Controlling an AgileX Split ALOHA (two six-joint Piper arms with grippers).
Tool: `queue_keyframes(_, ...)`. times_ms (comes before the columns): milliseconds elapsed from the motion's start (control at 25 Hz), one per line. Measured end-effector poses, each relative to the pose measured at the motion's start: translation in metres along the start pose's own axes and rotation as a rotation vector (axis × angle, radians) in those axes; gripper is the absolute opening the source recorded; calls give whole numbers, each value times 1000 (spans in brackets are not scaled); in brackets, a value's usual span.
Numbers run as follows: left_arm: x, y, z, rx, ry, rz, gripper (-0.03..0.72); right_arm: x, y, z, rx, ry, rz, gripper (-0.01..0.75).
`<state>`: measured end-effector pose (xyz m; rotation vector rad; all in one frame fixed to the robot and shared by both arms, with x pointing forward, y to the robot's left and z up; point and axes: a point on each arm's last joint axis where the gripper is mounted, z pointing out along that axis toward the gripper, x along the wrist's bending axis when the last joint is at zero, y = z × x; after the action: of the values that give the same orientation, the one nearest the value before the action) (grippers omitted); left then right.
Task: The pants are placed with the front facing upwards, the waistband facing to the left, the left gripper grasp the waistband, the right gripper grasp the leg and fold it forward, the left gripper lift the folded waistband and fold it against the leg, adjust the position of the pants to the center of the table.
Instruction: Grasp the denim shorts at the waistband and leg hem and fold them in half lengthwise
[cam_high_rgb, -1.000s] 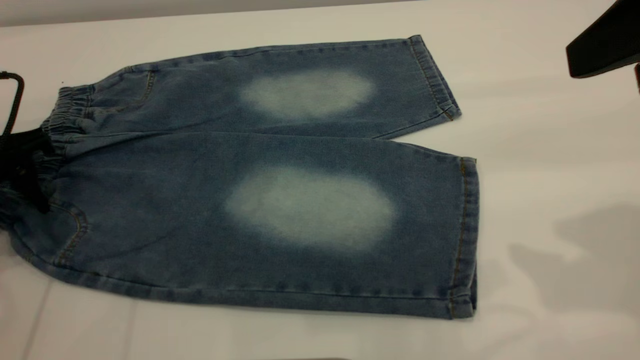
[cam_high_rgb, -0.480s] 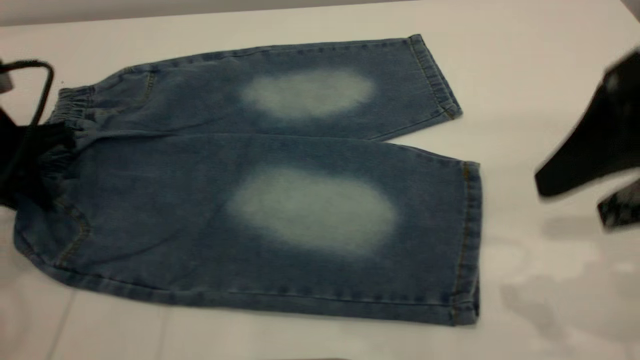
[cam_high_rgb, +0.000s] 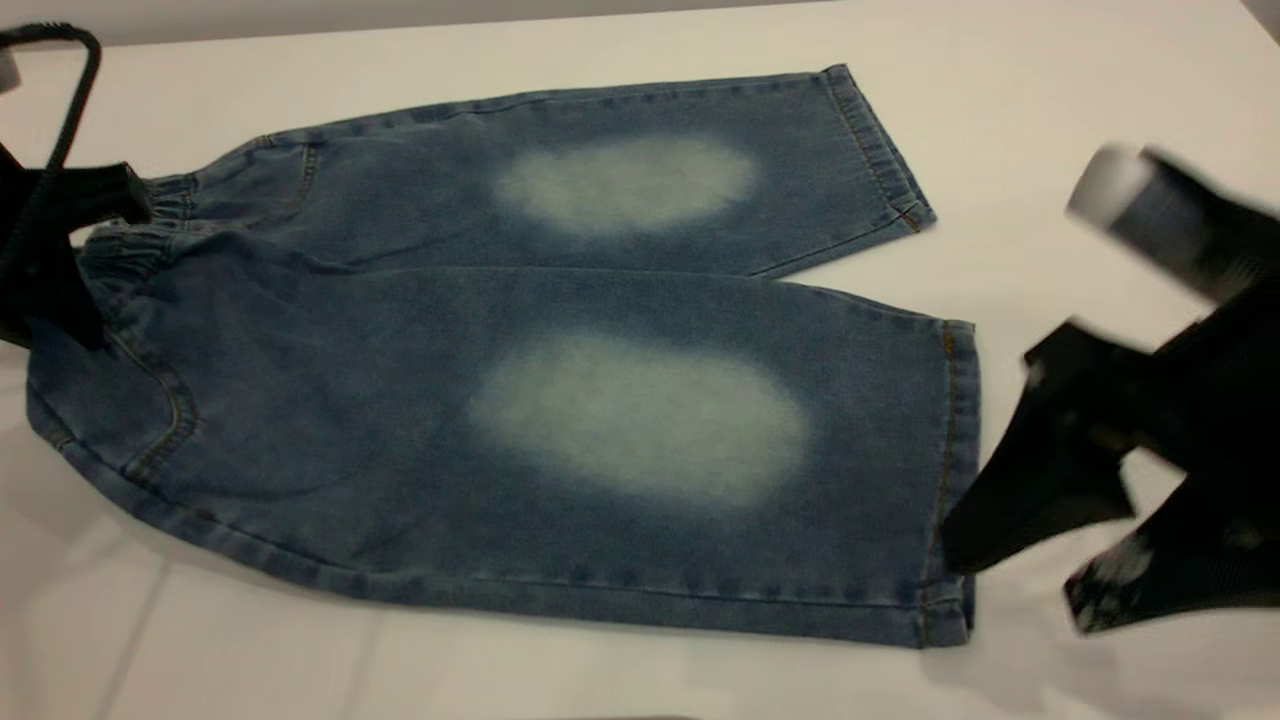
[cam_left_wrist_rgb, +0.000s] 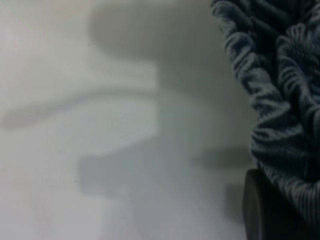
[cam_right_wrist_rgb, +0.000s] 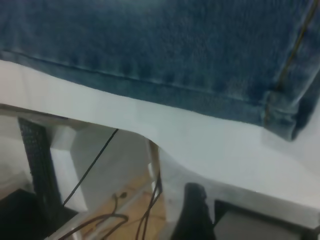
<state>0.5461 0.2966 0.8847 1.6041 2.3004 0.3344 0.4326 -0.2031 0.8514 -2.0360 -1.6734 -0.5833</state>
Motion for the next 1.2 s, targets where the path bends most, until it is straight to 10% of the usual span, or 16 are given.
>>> queue_keyframes(1200,0,-1,0,10,5,2,97,4,45,46,-52,133,27,468)
